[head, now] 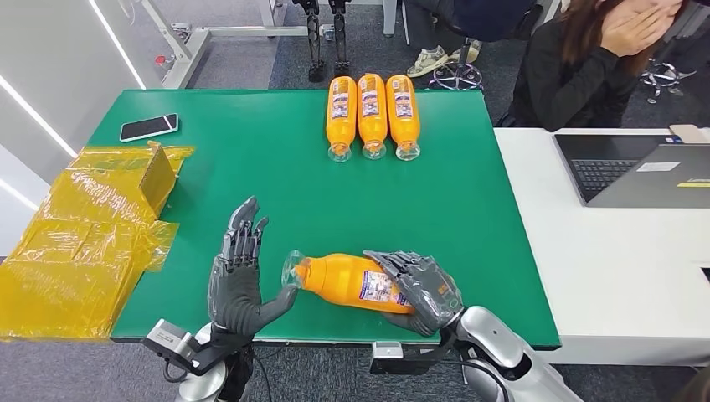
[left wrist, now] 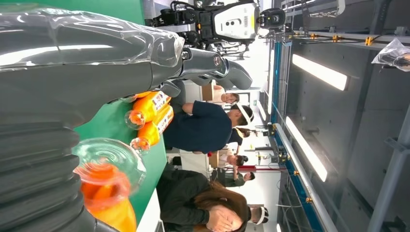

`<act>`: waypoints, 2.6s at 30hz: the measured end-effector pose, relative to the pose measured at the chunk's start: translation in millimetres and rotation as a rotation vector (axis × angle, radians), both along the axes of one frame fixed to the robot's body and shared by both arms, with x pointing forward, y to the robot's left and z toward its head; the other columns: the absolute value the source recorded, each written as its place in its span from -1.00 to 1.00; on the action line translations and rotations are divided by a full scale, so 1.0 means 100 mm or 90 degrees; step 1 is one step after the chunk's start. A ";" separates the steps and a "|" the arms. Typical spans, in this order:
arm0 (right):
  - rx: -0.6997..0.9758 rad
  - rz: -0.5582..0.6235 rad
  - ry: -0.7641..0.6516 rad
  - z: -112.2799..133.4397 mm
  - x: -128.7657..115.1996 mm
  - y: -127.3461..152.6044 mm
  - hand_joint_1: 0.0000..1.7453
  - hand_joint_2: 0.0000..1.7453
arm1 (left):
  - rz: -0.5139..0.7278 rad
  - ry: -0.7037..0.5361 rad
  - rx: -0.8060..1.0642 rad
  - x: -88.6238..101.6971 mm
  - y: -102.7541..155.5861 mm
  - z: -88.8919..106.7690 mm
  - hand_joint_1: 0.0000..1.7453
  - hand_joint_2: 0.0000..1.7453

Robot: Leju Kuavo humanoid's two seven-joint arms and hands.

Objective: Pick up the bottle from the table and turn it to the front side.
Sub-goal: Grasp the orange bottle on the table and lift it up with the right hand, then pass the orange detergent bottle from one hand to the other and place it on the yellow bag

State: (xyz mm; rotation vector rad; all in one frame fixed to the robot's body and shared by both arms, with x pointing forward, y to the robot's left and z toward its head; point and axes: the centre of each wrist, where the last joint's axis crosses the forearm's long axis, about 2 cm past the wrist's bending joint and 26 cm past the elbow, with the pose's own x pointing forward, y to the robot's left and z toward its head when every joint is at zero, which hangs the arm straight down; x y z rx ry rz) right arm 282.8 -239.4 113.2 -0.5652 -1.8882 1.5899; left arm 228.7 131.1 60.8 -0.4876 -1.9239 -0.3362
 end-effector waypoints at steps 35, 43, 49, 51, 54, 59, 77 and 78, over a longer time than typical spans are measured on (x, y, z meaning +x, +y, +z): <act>0.217 0.094 -0.012 0.17 -0.24 0.76 1.00 1.00 | -0.087 -0.025 -0.071 -0.02 -0.20 0.25 -1.00 1.00; 0.267 0.125 0.021 0.26 -0.23 1.12 1.00 1.00 | -0.118 -0.029 -0.106 0.00 -0.24 0.33 1.00 1.00; 0.280 0.128 0.028 0.33 -0.18 1.28 1.00 1.00 | -0.123 -0.039 -0.125 0.06 -0.25 0.36 1.00 1.00; 0.279 0.127 0.028 0.33 -0.18 1.31 1.00 1.00 | -0.124 -0.040 -0.126 0.07 -0.25 0.36 1.00 1.00; 0.278 0.126 0.029 0.33 -0.17 1.33 1.00 1.00 | -0.124 -0.041 -0.126 0.08 -0.25 0.36 0.99 1.00; 0.276 0.123 0.032 0.33 -0.16 1.34 1.00 1.00 | -0.125 -0.041 -0.125 0.10 -0.25 0.36 0.98 1.00; 0.276 0.114 0.022 0.36 -0.16 1.40 -1.00 1.00 | -0.116 -0.033 -0.124 0.14 -0.26 0.30 0.93 1.00; 0.278 0.113 0.022 0.36 -0.16 1.41 -1.00 1.00 | -0.111 -0.034 -0.120 0.14 -0.26 0.30 0.94 1.00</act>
